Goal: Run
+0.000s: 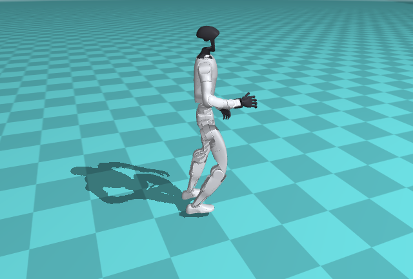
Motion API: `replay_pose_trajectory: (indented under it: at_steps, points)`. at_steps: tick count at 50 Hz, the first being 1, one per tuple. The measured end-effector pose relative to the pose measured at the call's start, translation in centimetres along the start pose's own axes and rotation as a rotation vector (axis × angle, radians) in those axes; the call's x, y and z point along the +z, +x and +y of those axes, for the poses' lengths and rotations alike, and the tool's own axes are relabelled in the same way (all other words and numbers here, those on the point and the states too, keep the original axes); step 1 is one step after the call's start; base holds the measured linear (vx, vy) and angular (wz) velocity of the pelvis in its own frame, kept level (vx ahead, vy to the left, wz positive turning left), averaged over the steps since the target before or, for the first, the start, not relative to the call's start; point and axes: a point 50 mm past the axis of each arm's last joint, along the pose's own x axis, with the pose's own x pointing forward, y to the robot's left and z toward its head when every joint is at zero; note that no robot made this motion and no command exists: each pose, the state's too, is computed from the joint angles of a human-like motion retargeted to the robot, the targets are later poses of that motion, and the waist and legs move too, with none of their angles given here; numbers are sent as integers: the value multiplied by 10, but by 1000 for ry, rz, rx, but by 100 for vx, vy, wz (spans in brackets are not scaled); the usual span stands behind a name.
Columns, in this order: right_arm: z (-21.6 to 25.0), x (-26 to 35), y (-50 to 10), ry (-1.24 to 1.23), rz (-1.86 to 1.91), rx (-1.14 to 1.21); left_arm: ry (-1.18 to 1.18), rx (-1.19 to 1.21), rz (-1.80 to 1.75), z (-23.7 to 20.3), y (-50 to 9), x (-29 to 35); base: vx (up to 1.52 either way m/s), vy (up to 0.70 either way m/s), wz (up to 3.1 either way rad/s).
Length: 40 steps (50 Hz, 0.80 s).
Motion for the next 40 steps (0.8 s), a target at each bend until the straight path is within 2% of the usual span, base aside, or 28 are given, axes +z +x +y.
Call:
replay_pose_trajectory:
  at_steps: [10, 26, 34, 40]
  points:
    - [-2, 25, 10, -63, -127, 50, 1, -8, -118, 8, -2, 20, 0, 0, 0]
    - [0, 16, 1, -275, -135, 131, 164, 89, -597, 46, 9, 126, 0, 0, 0]
    - [-22, 35, -2, -335, -243, -7, 204, 176, -780, 54, 3, 161, -1, 6, -12]
    - [-58, 81, 3, -407, -461, -290, 233, 290, -868, 69, -8, 169, -2, 10, -18]
